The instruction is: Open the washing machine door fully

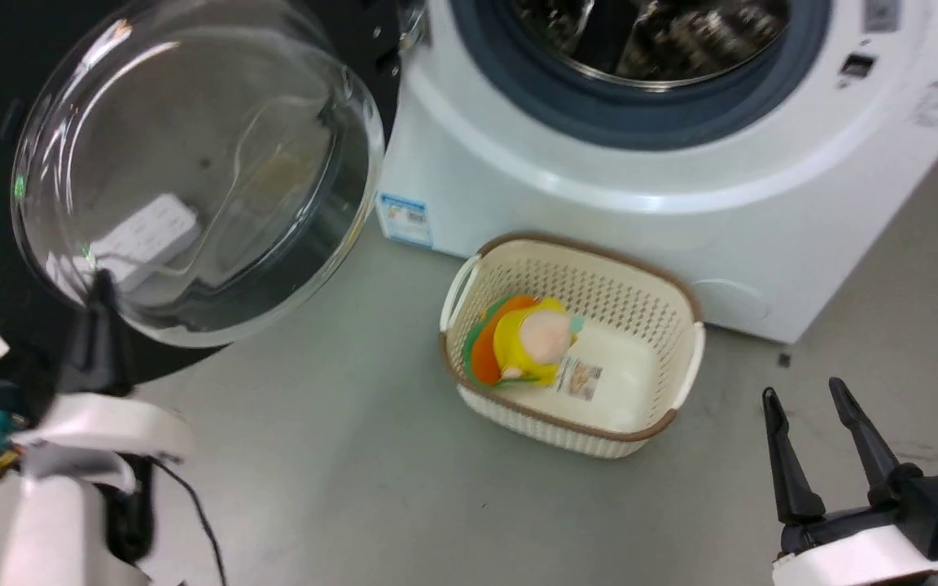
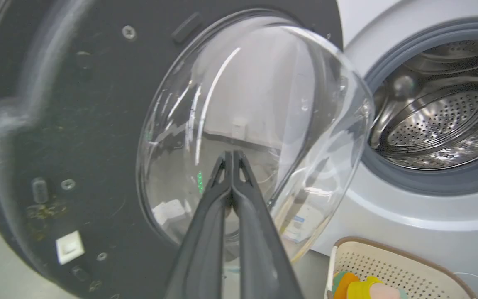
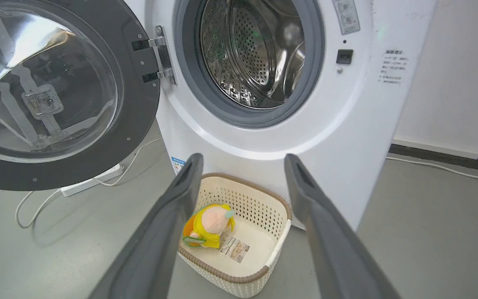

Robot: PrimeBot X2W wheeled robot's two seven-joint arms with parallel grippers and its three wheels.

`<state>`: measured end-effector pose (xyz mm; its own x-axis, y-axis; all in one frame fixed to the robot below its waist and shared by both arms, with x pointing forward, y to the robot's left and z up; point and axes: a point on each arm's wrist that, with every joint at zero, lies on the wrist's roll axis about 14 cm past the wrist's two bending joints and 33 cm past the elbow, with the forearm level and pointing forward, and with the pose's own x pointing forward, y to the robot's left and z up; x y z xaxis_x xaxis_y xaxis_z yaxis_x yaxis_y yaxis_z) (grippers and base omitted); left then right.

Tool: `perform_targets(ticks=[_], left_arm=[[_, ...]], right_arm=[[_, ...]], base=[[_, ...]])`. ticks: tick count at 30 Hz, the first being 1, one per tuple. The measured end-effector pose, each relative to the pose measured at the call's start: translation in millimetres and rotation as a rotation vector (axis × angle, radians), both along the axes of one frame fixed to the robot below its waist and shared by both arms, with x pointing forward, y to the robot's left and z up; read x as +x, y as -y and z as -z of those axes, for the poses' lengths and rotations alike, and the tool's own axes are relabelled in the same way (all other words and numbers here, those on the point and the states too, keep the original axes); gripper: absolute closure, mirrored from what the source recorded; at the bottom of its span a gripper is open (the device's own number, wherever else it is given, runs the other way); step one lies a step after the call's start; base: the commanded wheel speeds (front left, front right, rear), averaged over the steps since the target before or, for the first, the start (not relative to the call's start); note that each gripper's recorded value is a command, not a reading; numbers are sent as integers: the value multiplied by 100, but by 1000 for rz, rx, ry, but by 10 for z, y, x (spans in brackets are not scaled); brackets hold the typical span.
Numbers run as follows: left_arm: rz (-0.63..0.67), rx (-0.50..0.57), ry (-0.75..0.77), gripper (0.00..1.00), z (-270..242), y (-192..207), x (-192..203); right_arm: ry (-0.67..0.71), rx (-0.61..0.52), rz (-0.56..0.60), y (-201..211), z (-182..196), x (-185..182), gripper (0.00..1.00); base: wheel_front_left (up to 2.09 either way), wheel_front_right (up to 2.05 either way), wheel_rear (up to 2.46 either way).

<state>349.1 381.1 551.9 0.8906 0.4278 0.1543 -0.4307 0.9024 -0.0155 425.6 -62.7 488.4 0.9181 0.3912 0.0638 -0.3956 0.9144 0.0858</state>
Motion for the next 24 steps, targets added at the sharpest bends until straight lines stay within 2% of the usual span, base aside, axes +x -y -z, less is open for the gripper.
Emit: perform_targets(ticks=[8,19,21,22,24], left_arm=[[234,-75,42,100,99,981,99],[411,-139,10,100,296,1728,22],[432,-127,0,17,315,1829,8],[447,-119,-9,0,336,1892,-5],[469,-131,-23,0,389,1988,-43]], right_arm=[[74,-13,120,425,-290,-190,0],[92,-10,248,880,-390,-614,0],[87,-10,262,926,-375,-675,0],[87,-9,269,949,-375,-698,0],[82,1,279,981,-367,-737,0]], base=[[0,0,0],[0,0,0],[0,0,0],[0,0,0],[0,0,0]])
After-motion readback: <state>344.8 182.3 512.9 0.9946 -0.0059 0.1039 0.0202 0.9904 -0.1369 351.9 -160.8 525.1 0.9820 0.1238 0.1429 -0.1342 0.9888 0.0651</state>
